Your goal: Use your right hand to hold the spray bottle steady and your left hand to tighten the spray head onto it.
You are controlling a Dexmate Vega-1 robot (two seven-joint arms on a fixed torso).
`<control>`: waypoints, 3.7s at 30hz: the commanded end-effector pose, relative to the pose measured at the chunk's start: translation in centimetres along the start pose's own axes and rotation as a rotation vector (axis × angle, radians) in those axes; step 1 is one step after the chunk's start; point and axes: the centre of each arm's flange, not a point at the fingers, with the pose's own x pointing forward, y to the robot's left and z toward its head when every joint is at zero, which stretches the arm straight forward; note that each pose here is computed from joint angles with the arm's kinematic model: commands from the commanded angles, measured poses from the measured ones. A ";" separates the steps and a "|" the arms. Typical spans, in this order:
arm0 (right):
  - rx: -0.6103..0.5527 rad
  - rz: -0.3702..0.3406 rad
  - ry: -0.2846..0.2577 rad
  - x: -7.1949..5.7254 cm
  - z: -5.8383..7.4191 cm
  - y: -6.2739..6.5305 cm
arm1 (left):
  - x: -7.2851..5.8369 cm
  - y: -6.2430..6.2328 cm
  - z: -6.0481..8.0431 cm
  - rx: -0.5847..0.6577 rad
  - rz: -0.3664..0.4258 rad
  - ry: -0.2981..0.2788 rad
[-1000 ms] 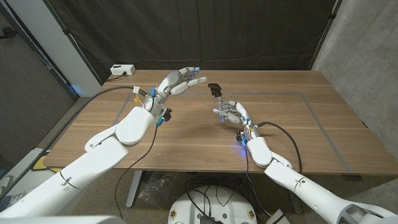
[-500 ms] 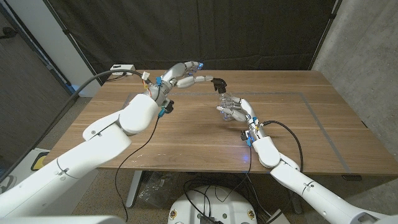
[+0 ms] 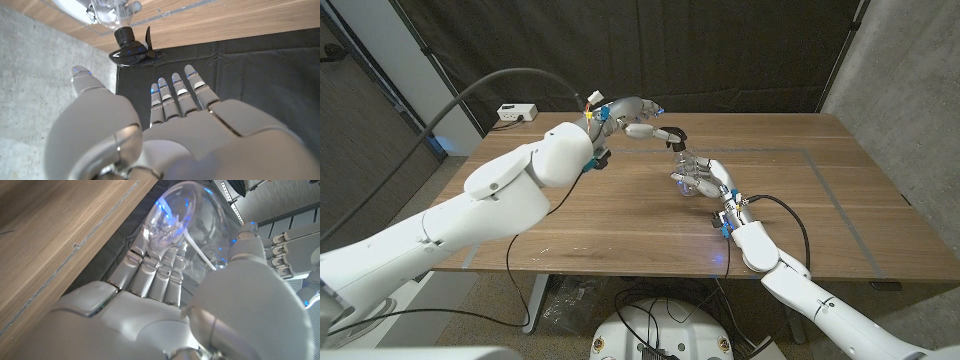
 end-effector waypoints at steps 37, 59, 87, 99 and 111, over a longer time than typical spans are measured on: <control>0.226 -0.025 0.121 -3.7 0.2 1.2 | -0.1 6.6 1.4 0.204 -0.360 -0.093; 0.231 -0.029 0.103 -6.4 2.1 1.5 | 5.7 8.3 -0.2 0.161 -0.520 -0.393; 0.284 0.017 0.018 -6.3 4.2 2.6 | 9.0 6.7 2.7 0.273 -0.640 -0.536; 0.292 0.020 0.027 -5.7 3.9 2.9 | 8.6 6.4 2.8 0.271 -0.606 -0.531; 0.301 0.012 0.005 -5.3 4.2 3.4 | 9.3 5.6 3.2 0.298 -0.610 -0.517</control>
